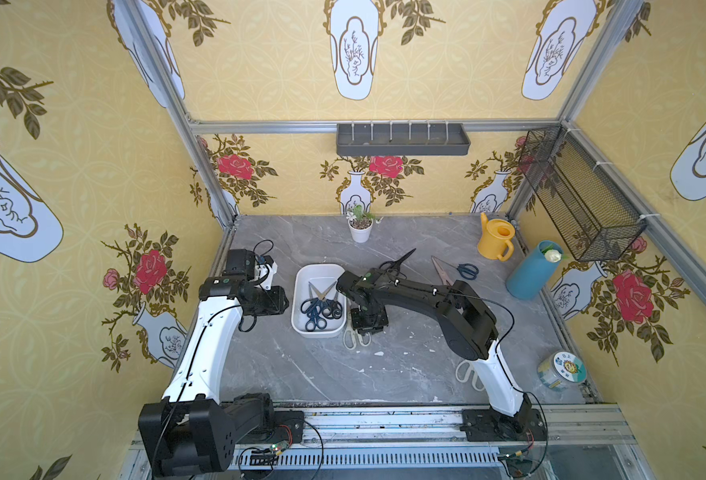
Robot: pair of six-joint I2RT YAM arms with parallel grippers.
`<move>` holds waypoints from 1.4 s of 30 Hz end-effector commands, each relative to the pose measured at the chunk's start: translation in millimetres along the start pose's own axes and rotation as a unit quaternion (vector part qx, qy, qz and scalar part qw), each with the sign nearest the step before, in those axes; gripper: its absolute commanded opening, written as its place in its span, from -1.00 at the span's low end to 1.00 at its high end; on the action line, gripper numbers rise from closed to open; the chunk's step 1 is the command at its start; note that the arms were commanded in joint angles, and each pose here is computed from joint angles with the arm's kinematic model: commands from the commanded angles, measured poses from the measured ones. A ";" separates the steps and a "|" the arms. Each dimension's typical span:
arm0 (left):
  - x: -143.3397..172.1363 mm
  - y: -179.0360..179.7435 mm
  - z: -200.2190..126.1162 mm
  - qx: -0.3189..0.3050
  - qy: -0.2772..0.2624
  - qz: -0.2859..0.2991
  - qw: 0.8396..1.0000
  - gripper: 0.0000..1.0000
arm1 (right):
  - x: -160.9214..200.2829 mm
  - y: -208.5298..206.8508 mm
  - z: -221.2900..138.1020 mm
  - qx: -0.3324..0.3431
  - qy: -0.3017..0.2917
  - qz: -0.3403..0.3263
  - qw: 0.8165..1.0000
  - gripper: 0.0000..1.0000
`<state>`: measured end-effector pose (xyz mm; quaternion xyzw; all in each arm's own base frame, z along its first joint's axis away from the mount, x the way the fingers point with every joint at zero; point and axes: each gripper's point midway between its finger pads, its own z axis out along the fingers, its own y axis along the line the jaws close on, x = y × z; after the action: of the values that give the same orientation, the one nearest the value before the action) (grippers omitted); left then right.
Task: Put the scissors into the storage box
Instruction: Pick up the scissors from the center of the board.
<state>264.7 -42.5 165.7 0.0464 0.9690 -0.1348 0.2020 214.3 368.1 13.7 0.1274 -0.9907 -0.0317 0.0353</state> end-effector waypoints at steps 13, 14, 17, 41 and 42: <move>18.3 -12.7 -58.2 0.024 -0.075 0.168 0.983 0.12 | -8.3 -12.1 1.4 0.012 -0.024 -0.034 0.999 -0.76; 20.5 -10.8 -60.4 0.014 -0.077 0.169 0.983 0.12 | -5.3 -14.4 -1.4 0.012 -0.026 -0.034 0.999 -0.82; 27.6 -7.2 -65.0 -0.001 -0.080 0.166 0.983 0.12 | 2.8 -21.4 -11.4 0.013 -0.031 -0.036 0.999 -0.90; 23.0 -14.6 -82.8 0.005 -0.098 0.157 0.983 0.12 | -41.1 83.4 -106.8 -0.080 -0.117 -0.056 0.988 -0.93; 20.0 -14.1 -81.6 0.006 -0.100 0.154 0.983 0.12 | -47.3 87.8 -100.0 -0.082 -0.115 -0.055 0.988 -0.93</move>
<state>206.4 -30.0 230.5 0.1869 0.9276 -0.1001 0.3076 239.5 455.3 127.1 0.1623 -0.9735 -0.1431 -0.0736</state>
